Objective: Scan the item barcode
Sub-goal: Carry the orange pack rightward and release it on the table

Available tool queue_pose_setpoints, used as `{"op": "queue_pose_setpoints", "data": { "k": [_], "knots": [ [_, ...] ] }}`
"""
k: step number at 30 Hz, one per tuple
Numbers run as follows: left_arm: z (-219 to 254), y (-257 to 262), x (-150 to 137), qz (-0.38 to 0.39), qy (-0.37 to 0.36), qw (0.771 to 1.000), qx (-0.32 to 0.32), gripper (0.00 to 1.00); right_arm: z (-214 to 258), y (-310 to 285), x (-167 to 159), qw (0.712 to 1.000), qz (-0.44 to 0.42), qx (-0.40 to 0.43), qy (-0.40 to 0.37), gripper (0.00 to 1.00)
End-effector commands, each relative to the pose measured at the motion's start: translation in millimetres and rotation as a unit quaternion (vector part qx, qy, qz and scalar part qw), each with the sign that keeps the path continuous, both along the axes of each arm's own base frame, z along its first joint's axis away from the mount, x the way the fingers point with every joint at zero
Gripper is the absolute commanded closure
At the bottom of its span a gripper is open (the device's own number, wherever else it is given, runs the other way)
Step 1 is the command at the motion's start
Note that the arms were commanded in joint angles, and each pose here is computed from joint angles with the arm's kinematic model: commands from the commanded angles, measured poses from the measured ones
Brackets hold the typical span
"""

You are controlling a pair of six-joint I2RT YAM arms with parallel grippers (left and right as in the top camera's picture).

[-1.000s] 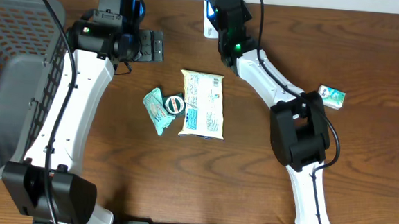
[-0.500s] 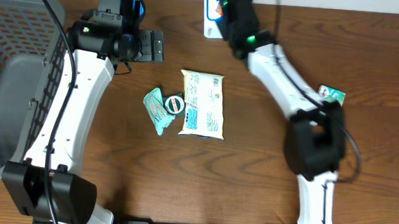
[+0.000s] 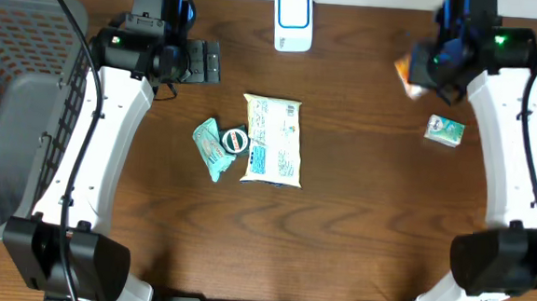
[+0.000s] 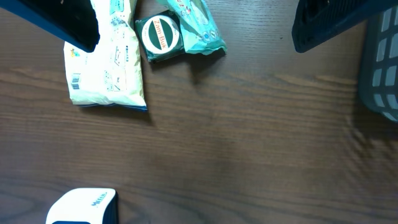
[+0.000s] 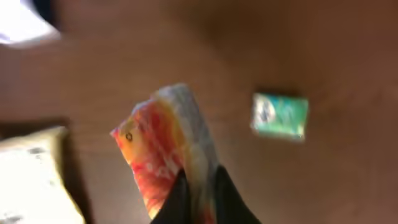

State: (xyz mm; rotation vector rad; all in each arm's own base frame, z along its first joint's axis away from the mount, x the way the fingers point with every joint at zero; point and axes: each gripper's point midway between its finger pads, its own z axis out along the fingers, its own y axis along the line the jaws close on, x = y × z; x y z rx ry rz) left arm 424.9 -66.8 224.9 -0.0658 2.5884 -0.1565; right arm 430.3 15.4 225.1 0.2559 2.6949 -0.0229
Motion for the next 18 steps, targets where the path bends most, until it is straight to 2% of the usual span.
{"op": "queue_pose_setpoints", "data": {
  "k": [1, 11, 17, 18],
  "knots": [
    [6, 1, 0, 0.004, -0.006, 1.000, 0.000, 0.02, -32, -26, -14, 0.996, -0.069, 0.019, 0.057, 0.99],
    [6, 1, 0, 0.004, -0.006, 1.000, 0.000, 0.02, -105, -72, -52, 0.975, -0.172, 0.034, 0.138, 0.99],
    [6, 1, 0, 0.004, -0.006, 1.000, 0.000, 0.02, -134, -77, -64, 0.967, -0.187, 0.067, 0.156, 0.99],
    [6, 1, 0, 0.004, -0.006, 1.000, 0.000, 0.03, -135, -78, -64, 0.967, -0.189, 0.069, 0.158, 0.95]
  ]
}}
